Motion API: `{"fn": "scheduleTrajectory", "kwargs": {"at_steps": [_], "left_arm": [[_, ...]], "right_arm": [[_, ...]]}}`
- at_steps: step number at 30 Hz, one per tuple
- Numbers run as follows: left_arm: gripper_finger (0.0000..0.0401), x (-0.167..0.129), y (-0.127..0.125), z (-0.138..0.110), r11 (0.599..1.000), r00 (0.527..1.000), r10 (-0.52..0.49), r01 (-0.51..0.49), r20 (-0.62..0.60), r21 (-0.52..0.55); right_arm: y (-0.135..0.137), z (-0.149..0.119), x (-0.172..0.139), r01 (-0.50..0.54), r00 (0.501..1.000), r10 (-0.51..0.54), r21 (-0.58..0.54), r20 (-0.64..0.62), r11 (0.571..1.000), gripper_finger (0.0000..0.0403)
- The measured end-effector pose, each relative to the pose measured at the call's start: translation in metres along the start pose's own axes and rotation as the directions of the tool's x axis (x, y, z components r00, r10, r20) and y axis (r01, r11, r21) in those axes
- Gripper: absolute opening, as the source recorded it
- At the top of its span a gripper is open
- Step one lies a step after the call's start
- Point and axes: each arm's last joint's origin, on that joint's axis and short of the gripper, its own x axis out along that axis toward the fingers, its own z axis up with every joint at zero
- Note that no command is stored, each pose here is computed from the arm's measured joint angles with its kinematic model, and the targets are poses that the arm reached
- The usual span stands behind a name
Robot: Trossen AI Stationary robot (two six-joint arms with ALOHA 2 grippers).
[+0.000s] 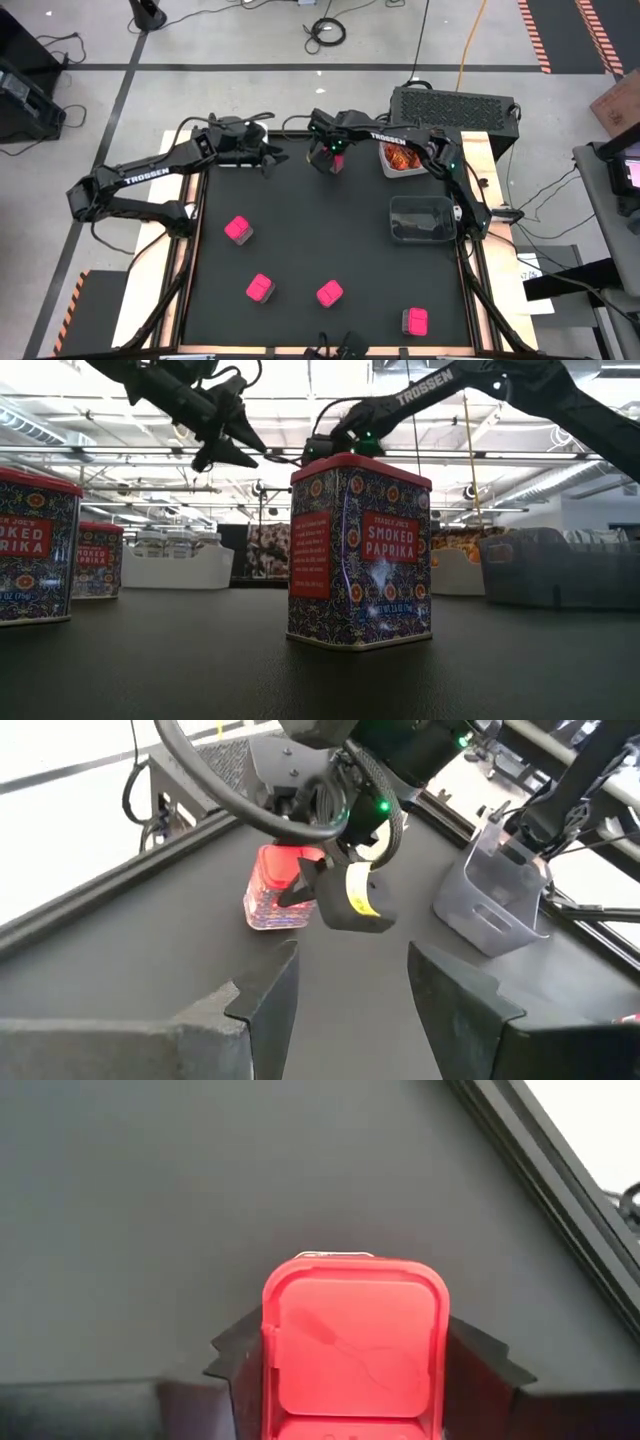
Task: Sort spices by type
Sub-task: Put the red seasoning can into the black transparent bin
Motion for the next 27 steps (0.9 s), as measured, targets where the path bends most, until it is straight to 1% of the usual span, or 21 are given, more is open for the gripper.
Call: {"fn": "scheduleTrajectory", "kwargs": {"at_steps": [6,9,12,15,19,22,25,27], "left_arm": [[0.0192,-0.018,-0.003,0.005,0.999,0.999,-0.011,0.008,0.053,0.045],[0.0192,-0.027,-0.003,0.008,0.998,0.996,-0.013,0.008,0.086,0.057],[0.0192,-0.032,-0.003,0.007,0.996,0.996,-0.005,-0.003,0.086,0.093],[0.0192,-0.032,-0.002,0.005,0.993,0.998,-0.007,0.000,0.057,0.121],[0.0192,-0.032,-0.004,0.004,0.987,0.996,-0.078,0.072,0.033,0.146],[0.0192,-0.032,-0.005,0.005,0.983,0.995,-0.099,0.092,0.034,0.160],[0.0192,-0.033,-0.005,0.005,0.979,0.993,-0.118,0.112,0.029,0.170],[0.0192,-0.033,-0.006,0.004,0.975,0.989,-0.148,0.143,0.017,0.171]], "right_arm": [[0.004,0.008,-0.039,0.001,1.000,0.000,0.069,-0.023,0.998,0.0223],[0.012,0.008,-0.063,-0.001,0.999,0.005,0.099,-0.035,0.995,0.0219],[0.022,0.005,-0.086,-0.007,0.999,0.011,0.104,-0.044,0.995,0.0209],[0.033,-0.004,-0.107,-0.014,0.999,0.019,0.114,-0.039,0.993,0.0209],[0.042,-0.018,-0.153,-0.033,0.998,0.025,0.146,0.053,0.989,0.0216],[0.043,-0.034,-0.187,-0.006,0.996,-0.009,0.170,0.085,0.985,0.0215],[0.039,-0.054,-0.214,0.064,0.992,-0.085,0.213,0.090,0.975,0.0212],[0.039,-0.064,-0.230,0.071,0.987,-0.104,0.251,0.122,0.965,0.0212]]}}
